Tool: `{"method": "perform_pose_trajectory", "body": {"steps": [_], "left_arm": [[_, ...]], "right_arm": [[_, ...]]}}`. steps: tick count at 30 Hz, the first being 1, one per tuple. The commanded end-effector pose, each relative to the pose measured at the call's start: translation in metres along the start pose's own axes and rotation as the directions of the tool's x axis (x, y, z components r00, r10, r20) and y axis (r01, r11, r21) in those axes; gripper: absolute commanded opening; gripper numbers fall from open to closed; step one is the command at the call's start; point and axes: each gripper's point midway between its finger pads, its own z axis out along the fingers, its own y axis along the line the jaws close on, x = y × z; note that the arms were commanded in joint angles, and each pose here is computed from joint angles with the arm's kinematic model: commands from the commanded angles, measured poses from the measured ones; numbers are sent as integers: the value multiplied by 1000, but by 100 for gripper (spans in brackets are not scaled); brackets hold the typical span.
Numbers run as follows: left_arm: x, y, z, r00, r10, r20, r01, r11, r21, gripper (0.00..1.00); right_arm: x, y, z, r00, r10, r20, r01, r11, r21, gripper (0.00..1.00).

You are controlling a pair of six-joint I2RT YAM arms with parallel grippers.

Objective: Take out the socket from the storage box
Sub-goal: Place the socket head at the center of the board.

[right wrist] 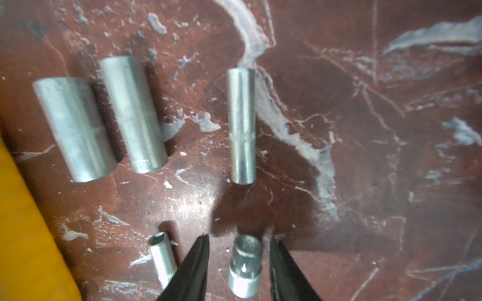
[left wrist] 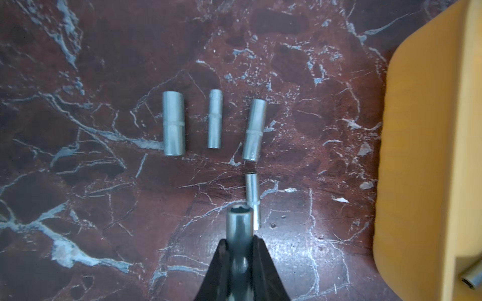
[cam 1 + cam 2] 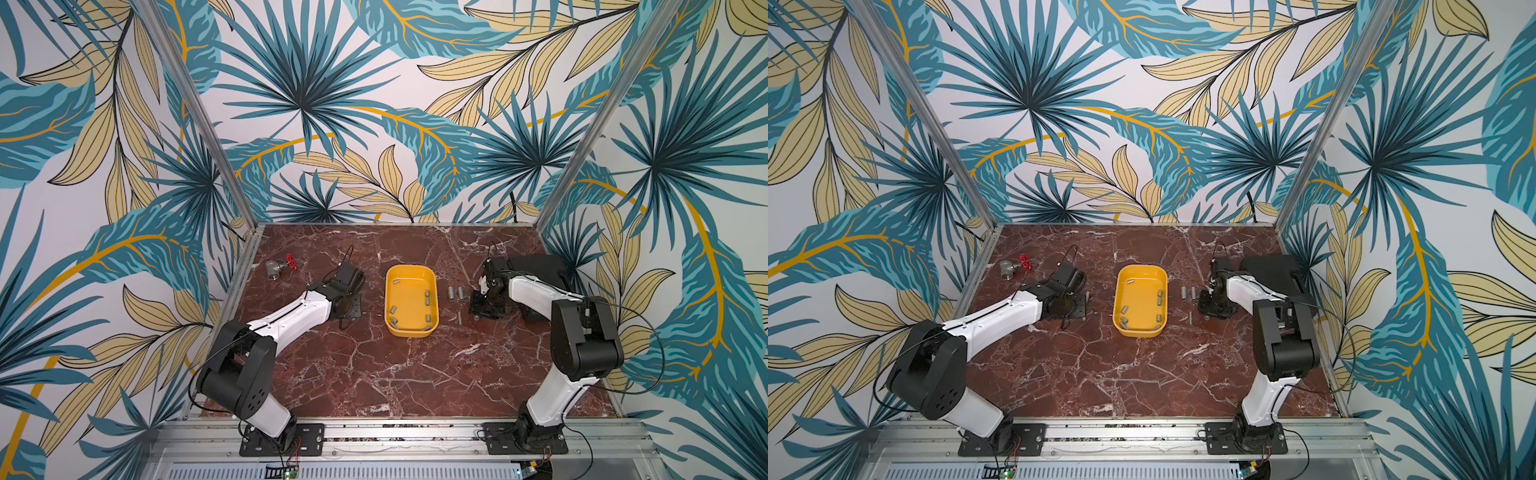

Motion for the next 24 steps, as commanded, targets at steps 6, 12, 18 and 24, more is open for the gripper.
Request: {"method": "perform_pose_trajectory", "body": {"steps": [6,12,18,24], "left_arm": [[15,10,31,998,-20,-60,19,1000,-20,18],[18,14,41,996,-25,-82,22,999,-34,18],[20,17,48,995,-18,-101,14,999,-44,19],[23,19,55,993,-16,-114,10,999,-52,19]], "right_arm": [[6,1,-12,1000,-12,6,12,1000,-14,41],[7,1,-17,1000,-14,11,14,1000,-13,41],[4,3,-34,999,-23,43,23,1000,-16,41],[-4,7,-58,995,-30,95,33,999,-28,41]]}}
